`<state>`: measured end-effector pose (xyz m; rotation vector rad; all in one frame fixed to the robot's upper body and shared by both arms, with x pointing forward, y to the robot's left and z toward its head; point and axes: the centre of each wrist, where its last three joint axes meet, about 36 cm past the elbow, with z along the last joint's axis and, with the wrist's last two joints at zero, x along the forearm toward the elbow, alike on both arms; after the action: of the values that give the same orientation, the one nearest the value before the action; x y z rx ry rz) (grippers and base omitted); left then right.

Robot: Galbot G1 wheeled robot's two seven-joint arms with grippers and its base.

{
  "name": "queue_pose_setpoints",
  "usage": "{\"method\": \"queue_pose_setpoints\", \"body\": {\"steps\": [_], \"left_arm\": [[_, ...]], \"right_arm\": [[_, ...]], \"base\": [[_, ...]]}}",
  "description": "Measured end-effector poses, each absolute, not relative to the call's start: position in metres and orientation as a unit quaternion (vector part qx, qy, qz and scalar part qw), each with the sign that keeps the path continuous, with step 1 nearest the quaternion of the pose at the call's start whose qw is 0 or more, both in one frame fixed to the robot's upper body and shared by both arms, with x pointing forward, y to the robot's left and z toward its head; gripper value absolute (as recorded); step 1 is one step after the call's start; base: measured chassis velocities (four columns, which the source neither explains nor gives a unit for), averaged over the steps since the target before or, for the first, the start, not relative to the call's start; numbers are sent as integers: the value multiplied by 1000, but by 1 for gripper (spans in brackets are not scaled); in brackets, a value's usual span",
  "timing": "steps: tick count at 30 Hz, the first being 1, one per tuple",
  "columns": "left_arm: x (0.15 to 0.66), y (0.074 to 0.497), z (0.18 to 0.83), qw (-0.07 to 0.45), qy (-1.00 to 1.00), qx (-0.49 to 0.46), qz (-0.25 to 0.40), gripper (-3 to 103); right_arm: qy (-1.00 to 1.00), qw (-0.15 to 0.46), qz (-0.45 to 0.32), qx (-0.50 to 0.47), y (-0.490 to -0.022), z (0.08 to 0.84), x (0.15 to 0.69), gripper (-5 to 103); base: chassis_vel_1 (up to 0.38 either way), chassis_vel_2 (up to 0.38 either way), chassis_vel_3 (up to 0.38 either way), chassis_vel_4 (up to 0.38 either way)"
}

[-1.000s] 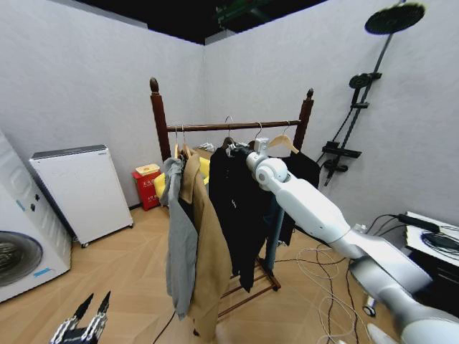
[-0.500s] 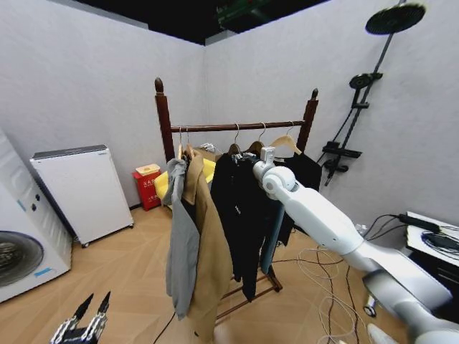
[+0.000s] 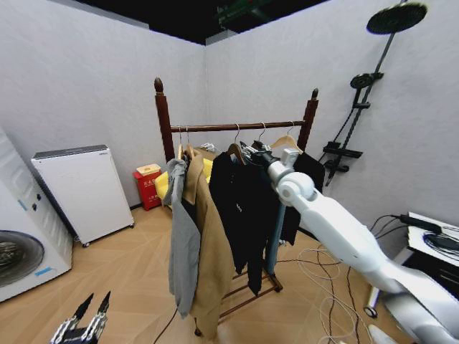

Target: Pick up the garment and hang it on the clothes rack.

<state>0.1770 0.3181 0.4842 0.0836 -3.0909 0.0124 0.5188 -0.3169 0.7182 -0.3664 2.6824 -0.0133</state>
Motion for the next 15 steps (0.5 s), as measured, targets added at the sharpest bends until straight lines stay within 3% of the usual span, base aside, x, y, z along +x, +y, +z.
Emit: {"method": "queue_pose_setpoints", "body": {"steps": [2, 8, 15], "left_arm": [[177, 318, 484, 25, -999, 27, 4, 46], [177, 318, 484, 25, -999, 27, 4, 46], [177, 318, 484, 25, -999, 27, 4, 46]], "right_arm": [[972, 213, -32, -97, -352, 697, 468, 97], [978, 201, -37, -42, -377, 670, 405, 100], [977, 209, -27, -36, -374, 675, 387, 100]], "base": [[0, 0, 0, 0], [-53, -61, -43, -43], [-60, -74, -67, -68]]}}
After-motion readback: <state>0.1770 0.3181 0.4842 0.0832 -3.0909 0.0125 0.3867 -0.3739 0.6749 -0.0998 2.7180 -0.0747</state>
